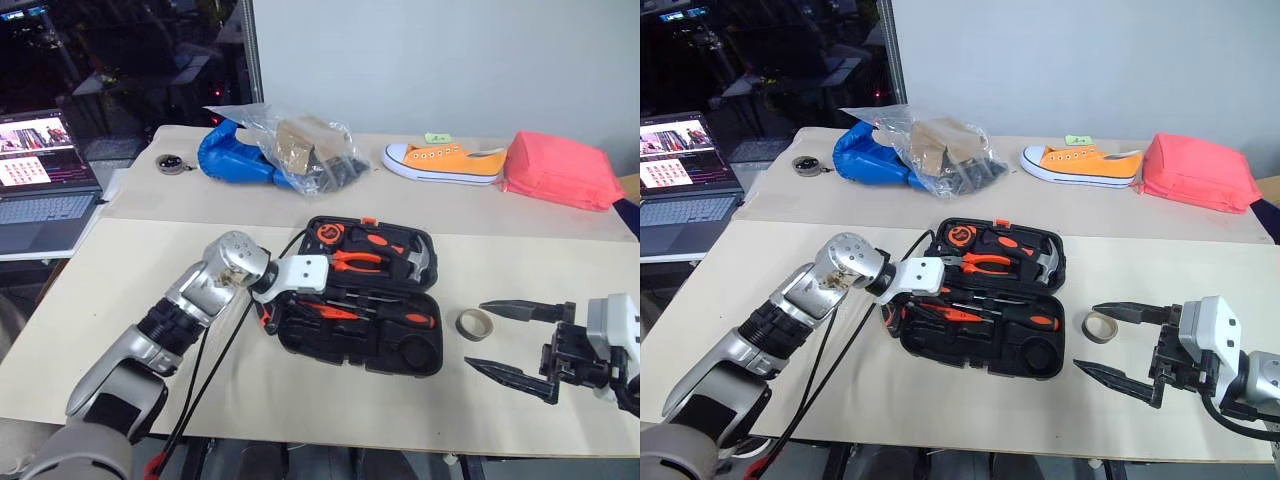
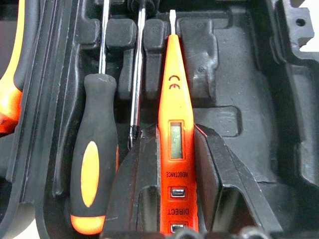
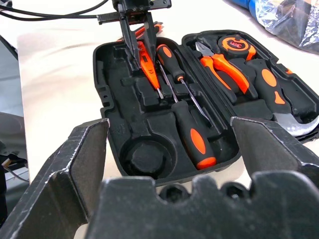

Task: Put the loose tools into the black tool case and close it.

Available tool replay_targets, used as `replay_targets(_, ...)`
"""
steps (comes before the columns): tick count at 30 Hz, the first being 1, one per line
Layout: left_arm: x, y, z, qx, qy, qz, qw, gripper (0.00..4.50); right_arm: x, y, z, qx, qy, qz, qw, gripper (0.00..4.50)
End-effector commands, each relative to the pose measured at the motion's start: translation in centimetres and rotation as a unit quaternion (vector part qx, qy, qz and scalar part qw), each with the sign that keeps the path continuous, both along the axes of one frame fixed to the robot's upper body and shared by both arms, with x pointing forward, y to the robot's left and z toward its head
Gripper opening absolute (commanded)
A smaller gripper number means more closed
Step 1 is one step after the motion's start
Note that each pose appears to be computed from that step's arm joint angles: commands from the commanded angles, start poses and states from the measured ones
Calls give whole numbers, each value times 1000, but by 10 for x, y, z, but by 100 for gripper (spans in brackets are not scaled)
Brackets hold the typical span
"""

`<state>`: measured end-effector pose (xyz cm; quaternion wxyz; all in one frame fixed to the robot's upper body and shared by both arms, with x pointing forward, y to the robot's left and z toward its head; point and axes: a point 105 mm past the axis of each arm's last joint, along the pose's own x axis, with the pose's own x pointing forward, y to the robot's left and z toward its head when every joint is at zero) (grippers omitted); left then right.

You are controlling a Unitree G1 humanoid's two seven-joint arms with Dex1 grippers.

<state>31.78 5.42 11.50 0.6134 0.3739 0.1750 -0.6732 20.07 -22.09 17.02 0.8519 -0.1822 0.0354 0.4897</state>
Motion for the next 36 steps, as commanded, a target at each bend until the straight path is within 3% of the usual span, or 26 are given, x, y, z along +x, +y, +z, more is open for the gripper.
replay_targets(1,-1,-3,4,6,-3,-11,1000,79,-1,1,10,-8,-19,3,1000,450)
replay_targets(2,-1,-3,4,5,-3,-11,1000,79,-1,1,10,-8,-18,3,1000,450)
replay_targets(8,2,2,22,-37,-25,8,999,285,-2,1,10,-8,-17,3,1000,450)
replay_targets(13,-7,12,51,-138,-17,55,989,285,-1,0,10,-8,-17,2,1000,450)
replay_targets(16,-9,20,53,-204,11,117,972,215,1,1,9,-5,-18,3,1000,450)
replay_targets(21,-13,16,31,-289,11,189,938,13,4,4,9,0,-20,5,1000,450)
replay_targets(24,-14,9,18,-303,7,208,930,2,5,4,10,2,-21,3,1000,450)
replay_targets(31,-8,11,-44,-244,2,249,937,2,5,3,13,-1,-23,1,1000,450)
replay_targets(36,-7,13,-68,-212,-27,240,947,2,4,1,14,-5,-24,-3,1000,450)
